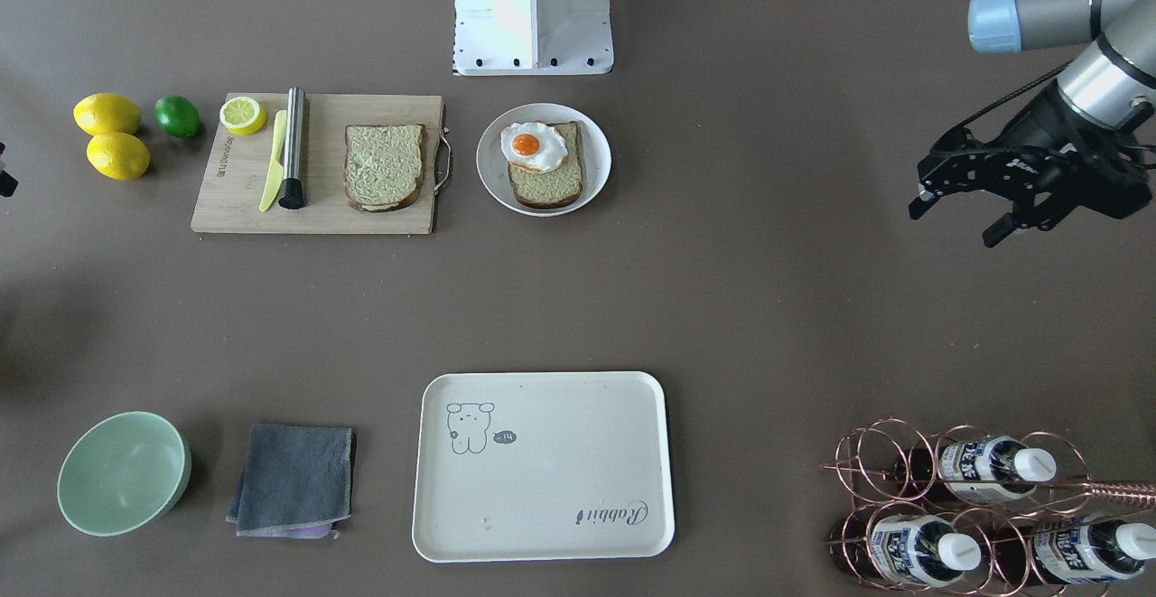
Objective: Make sandwich and place on tray
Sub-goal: 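Move the right gripper over the board's bread slice while the left arm advances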
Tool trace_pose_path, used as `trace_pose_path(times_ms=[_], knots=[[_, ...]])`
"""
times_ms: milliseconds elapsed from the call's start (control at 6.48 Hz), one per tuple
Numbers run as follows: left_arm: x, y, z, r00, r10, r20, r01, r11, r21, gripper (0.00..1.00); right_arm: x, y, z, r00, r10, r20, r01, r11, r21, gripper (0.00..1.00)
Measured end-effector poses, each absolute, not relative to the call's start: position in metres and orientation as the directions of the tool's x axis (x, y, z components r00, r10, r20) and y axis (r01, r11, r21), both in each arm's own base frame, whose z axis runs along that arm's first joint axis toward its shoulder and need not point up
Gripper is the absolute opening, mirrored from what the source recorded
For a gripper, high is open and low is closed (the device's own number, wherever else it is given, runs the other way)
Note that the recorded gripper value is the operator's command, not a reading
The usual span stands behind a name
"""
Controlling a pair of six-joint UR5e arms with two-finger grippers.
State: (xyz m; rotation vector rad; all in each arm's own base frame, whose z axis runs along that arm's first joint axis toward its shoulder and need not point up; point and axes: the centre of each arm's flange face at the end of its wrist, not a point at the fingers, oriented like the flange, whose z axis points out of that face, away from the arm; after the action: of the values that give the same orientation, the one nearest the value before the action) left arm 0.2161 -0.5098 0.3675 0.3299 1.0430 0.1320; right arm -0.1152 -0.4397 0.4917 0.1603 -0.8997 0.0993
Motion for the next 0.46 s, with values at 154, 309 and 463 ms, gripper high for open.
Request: trace_pose_path(times_ms=[154, 309, 463], knots=[[0.265, -0.496, 0.343, 0.471, 0.220, -0.854, 0.078, 0.954, 0.288, 0.98, -0.156, -0.437, 0.469, 0.607, 0.065, 0.792, -0.185, 0.981, 0.061, 1.00], [0.314, -0.479, 0.317, 0.448, 0.181, -0.875, 0.105, 0.962, 0.253, 0.98, -0.197, -0.425, 0.448, 0.597, 0.103, 0.795, -0.210, 0.977, 0.031, 1.00], [0.359, -0.459, 0.297, 0.434, 0.161, -0.886, 0.122, 0.964, 0.235, 0.98, -0.240, -0.402, 0.426, 0.586, 0.136, 0.799, -0.230, 0.973, 0.003, 1.00]])
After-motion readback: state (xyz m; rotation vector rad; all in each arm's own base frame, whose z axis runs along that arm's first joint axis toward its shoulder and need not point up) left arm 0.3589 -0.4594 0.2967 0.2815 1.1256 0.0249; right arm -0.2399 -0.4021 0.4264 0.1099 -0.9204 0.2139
